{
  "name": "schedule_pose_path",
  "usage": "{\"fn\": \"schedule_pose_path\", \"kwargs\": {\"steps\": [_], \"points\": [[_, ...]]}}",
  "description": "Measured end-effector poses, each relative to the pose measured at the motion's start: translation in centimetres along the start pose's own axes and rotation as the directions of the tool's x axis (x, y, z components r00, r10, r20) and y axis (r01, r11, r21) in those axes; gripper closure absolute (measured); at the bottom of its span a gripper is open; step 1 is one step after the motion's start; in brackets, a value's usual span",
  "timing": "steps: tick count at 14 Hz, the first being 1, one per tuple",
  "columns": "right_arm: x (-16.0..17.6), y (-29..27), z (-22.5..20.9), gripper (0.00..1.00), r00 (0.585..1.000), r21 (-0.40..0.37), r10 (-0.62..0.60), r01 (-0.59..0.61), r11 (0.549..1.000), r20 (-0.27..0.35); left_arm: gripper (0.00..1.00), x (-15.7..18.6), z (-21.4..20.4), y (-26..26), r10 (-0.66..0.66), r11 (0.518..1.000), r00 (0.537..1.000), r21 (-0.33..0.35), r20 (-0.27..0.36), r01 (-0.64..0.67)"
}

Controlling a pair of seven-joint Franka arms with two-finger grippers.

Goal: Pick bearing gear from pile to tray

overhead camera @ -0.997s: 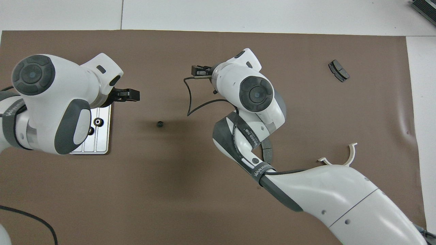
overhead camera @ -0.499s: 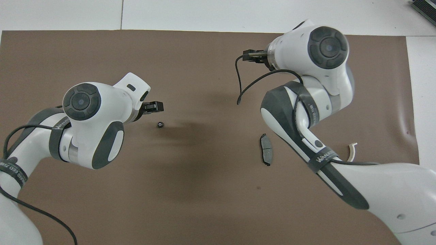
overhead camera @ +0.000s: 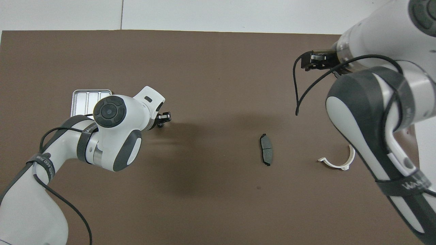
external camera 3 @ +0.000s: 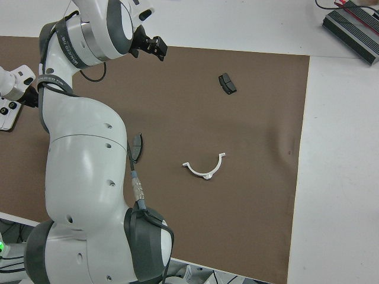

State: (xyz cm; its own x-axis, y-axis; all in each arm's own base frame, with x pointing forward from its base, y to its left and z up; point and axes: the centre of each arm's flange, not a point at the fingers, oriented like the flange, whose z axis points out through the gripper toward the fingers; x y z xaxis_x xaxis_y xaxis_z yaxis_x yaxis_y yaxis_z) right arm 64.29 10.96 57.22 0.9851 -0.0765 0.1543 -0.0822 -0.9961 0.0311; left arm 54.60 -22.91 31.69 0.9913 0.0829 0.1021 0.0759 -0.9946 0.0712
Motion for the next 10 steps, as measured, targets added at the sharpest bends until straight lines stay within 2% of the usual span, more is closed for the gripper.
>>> {"fn": "schedule_pose_path", "kwargs": {"steps": [3,7,9,10], "points": [[-2.1,4.0,-3.9,0.1,0.998,0.004,-0.008,0.008,1.0,0.068,0.54,-0.1,0.5,0.0,-0.004,1.0,1.0,0.008,0.005,0.004],[-4.0,3.7,-4.7,0.09,0.99,-0.026,-0.016,0.02,0.999,0.137,0.57,-0.2,1.2,0.0,-0.011,1.0,1.0,0.01,0.004,0.011],[-4.7,4.6,-5.6,0.07,0.988,-0.037,-0.031,0.037,0.999,0.15,0.6,-0.2,1.6,-0.1,-0.012,1.0,1.0,0.009,0.006,0.012],[-4.9,5.5,-6.2,0.01,0.988,-0.042,-0.045,0.052,0.998,0.148,0.6,-0.3,1.7,-0.1,-0.012,1.0,1.0,0.008,0.005,0.012]]}}
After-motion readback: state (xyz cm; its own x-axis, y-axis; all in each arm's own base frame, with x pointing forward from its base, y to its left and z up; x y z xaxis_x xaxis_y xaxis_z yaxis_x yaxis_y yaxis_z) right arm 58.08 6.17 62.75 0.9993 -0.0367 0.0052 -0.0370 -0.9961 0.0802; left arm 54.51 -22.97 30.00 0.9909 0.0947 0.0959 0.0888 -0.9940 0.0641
